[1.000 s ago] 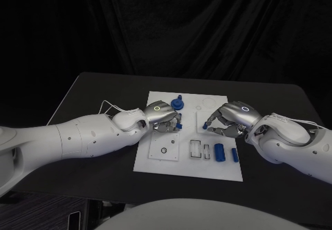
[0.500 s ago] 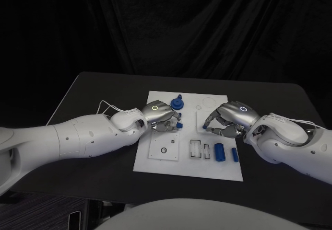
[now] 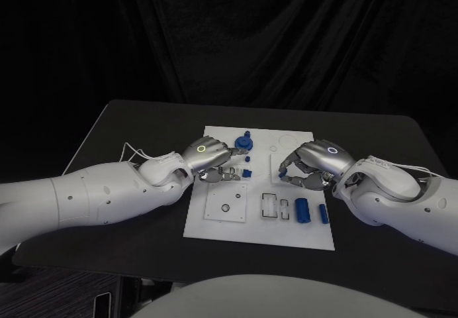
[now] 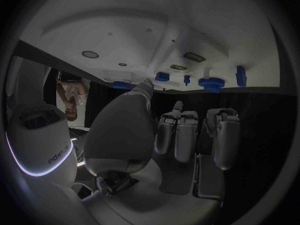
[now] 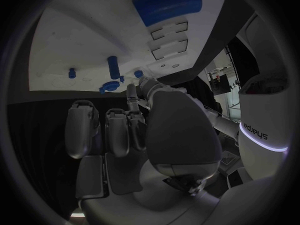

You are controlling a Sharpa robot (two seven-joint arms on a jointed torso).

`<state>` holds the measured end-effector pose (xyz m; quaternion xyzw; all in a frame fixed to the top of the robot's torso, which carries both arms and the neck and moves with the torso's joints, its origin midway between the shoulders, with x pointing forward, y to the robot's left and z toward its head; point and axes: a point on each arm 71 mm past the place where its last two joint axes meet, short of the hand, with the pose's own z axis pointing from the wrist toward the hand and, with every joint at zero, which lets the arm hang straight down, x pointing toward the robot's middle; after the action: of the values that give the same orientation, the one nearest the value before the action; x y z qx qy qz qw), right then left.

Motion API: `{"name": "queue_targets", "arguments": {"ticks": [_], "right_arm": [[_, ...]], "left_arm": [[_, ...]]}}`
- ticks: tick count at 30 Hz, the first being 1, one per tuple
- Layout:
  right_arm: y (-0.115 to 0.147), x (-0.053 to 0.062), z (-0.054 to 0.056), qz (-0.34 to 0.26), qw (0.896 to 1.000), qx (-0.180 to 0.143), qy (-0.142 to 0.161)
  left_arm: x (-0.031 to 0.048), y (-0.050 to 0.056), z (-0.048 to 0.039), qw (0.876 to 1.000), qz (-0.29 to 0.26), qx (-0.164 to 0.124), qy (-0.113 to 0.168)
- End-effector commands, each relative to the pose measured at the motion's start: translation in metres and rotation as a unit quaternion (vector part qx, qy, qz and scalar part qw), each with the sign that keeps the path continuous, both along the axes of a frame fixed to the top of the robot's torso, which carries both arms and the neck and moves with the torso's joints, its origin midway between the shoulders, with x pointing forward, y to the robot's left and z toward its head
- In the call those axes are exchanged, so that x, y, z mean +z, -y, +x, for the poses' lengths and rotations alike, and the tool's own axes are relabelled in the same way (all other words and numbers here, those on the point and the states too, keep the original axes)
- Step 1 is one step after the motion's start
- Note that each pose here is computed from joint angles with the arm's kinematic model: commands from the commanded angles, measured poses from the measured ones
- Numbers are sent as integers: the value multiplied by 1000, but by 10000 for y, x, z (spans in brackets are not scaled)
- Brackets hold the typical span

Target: Assemble the parts on the task board

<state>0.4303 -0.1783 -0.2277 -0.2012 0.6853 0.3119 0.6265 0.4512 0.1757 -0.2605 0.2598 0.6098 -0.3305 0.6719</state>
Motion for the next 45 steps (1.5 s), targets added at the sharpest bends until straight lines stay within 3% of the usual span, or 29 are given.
{"name": "queue_targets", "arguments": {"ticks": [1, 5, 10, 20, 30, 45], "right_arm": [[-19, -2, 8, -4, 1000, -30, 2], [-92, 2, 13, -13, 999, -43, 12], [-240, 9, 23, -18, 998, -54, 26], [-527, -58, 82, -31, 997, -59, 45], [-718, -118, 150, -34, 996, -59, 56], [-887, -199, 178, -64, 995, -52, 55]], "left_arm": [[151, -65, -114, 997, -54, -6, 54], [246, -199, -258, 995, -69, -15, 66], [312, -378, -395, 995, -69, -15, 64], [345, -647, -512, 997, -57, 12, 47], [333, -716, -530, 998, -50, 21, 38], [294, -703, -491, 998, -41, 25, 29]]}}
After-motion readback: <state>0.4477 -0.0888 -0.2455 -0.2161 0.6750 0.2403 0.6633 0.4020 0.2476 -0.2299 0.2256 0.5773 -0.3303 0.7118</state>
